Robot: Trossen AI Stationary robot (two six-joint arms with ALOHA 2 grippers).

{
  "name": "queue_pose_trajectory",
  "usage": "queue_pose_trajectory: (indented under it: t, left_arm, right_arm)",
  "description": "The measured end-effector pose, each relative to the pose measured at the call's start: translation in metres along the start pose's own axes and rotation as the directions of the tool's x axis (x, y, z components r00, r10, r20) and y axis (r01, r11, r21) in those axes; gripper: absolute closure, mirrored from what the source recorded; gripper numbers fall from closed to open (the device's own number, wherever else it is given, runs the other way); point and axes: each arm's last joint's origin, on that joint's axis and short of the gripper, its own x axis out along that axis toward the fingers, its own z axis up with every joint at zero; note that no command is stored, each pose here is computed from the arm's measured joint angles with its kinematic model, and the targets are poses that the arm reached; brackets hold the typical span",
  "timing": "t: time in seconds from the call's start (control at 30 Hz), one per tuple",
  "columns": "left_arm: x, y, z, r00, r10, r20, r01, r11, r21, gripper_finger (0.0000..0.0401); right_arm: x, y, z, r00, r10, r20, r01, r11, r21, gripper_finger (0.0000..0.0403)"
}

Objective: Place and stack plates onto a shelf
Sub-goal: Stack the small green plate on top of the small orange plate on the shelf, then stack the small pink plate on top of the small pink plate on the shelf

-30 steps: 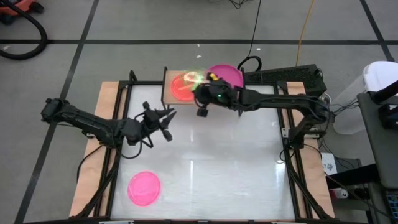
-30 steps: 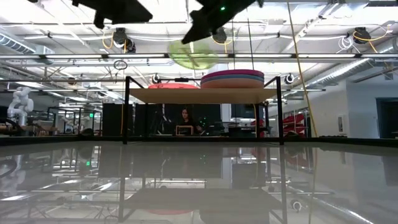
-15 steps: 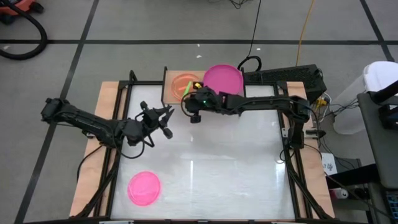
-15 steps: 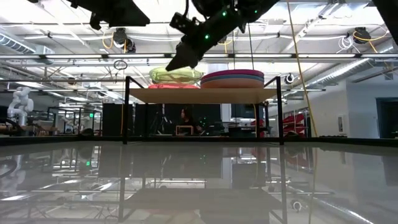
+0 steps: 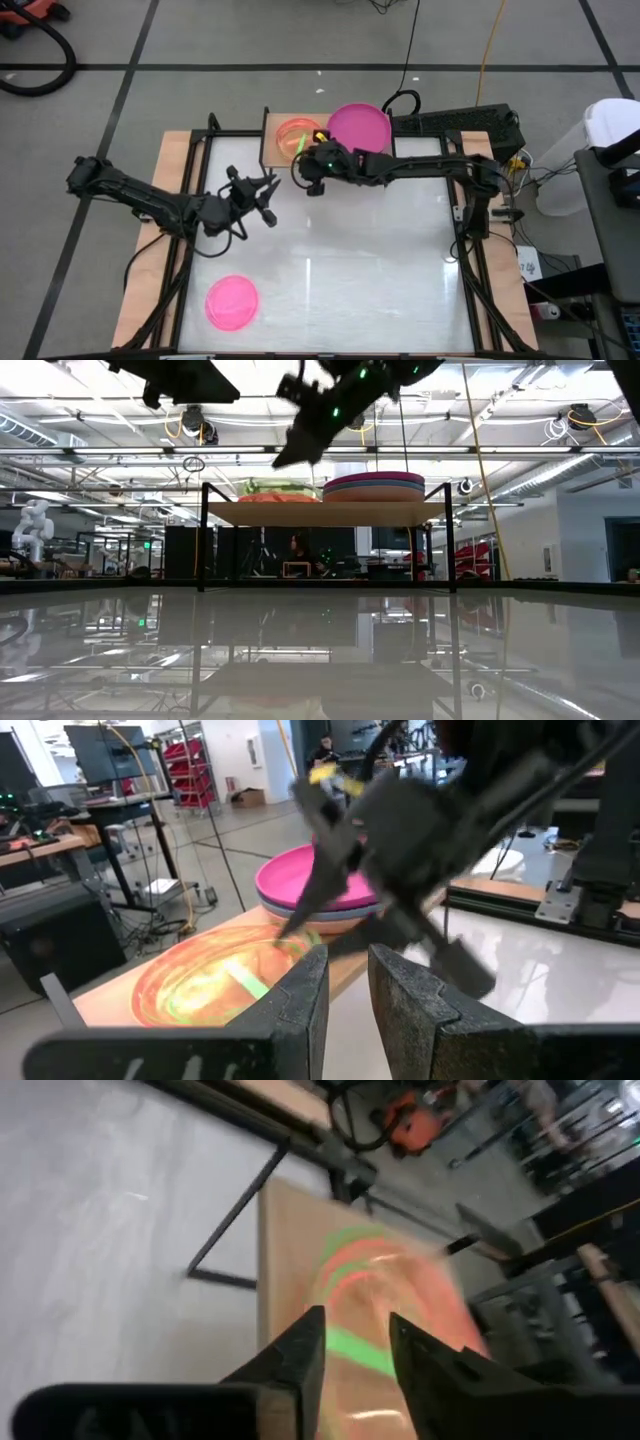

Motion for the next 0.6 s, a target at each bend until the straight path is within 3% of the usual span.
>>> queue_pose_trajectory:
  t: [0.17, 0.3, 0.43, 0.6]
  left_arm:
    - [-0.002, -0.001, 0.0, 1.0, -0.012, 0.002, 0.012, 1.0, -0.002, 0.032]
    - [-0.002, -0.001, 0.0, 1.0, -0.011, 0.001, 0.011, 1.0, -0.024, 0.032]
    - [-0.002, -0.002, 0.0, 1.0, -0.027, 0.001, 0.027, 0.999, -0.043, 0.032]
    - [-0.003, -0.005, 0.0, 0.996, -0.09, 0.0, 0.089, 0.995, -0.048, 0.032]
  right_arm:
    - [-0.051, 0.0, 0.03, 0.996, -0.078, 0.037, 0.08, 0.996, -0.048, 0.029]
    - [-0.102, 0.0, 0.043, 0.995, -0.061, 0.083, 0.063, 0.997, -0.032, 0.0289]
    - [-0.15, 0.009, 0.035, 0.992, 0.005, 0.126, -0.006, 1.0, 0.008, 0.0289]
    - [-0.196, 0.047, -0.001, 0.954, 0.166, 0.25, -0.175, 0.985, 0.014, 0.0289]
